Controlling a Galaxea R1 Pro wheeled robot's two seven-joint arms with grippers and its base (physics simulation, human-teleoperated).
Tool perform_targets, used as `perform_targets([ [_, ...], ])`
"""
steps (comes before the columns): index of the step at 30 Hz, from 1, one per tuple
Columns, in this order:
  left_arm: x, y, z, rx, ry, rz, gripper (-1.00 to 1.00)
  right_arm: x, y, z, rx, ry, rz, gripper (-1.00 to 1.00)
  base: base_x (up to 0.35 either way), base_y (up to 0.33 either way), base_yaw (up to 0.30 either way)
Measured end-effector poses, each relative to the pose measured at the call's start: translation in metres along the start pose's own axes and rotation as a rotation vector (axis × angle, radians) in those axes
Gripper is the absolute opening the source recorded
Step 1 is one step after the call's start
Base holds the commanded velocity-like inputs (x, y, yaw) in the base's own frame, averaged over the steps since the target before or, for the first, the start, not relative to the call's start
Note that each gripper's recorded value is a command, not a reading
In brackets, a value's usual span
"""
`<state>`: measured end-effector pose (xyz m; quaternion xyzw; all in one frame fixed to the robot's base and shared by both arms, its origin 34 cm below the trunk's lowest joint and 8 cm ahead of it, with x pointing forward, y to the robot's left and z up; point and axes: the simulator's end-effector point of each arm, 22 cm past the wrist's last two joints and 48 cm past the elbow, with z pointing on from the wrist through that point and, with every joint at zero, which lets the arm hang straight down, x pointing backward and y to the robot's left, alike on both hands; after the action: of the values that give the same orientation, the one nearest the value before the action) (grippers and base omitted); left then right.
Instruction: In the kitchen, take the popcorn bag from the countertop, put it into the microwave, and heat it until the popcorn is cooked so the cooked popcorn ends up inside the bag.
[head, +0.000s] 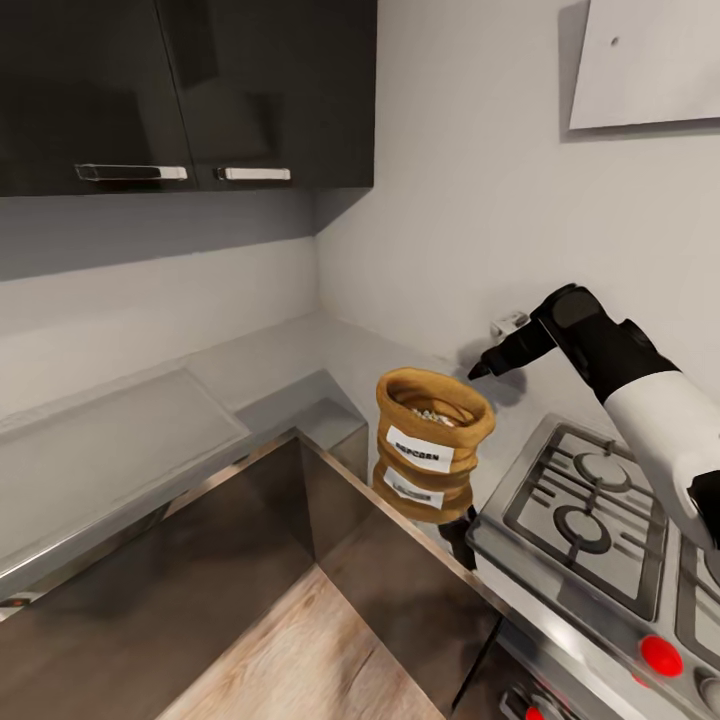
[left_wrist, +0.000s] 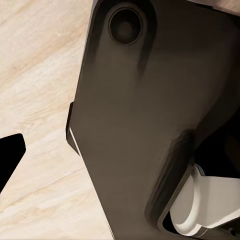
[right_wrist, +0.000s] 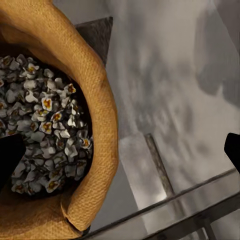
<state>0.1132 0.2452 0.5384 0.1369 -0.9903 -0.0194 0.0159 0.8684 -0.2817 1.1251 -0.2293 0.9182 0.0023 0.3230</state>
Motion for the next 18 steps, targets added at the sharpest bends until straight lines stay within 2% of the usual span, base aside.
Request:
perform_targets([
  [10, 0.000, 0.000, 0.000, 0.000, 0.000, 0.000, 1.00, -0.006, 0.017, 0.005, -0.030, -0.002, -0.008, 1.00, 0.002, 0.000, 0.000],
  [14, 0.000, 0.000, 0.000, 0.000, 0.000, 0.000, 1.00, -0.014, 0.038, 0.010, -0.057, -0.008, -0.024, 1.00, 0.000, 0.000, 0.000],
  [18, 0.000, 0.000, 0.000, 0.000, 0.000, 0.000, 1.00, -0.006, 0.039, 0.017, -0.067, 0.017, -0.004, 1.00, 0.000, 0.000, 0.000],
])
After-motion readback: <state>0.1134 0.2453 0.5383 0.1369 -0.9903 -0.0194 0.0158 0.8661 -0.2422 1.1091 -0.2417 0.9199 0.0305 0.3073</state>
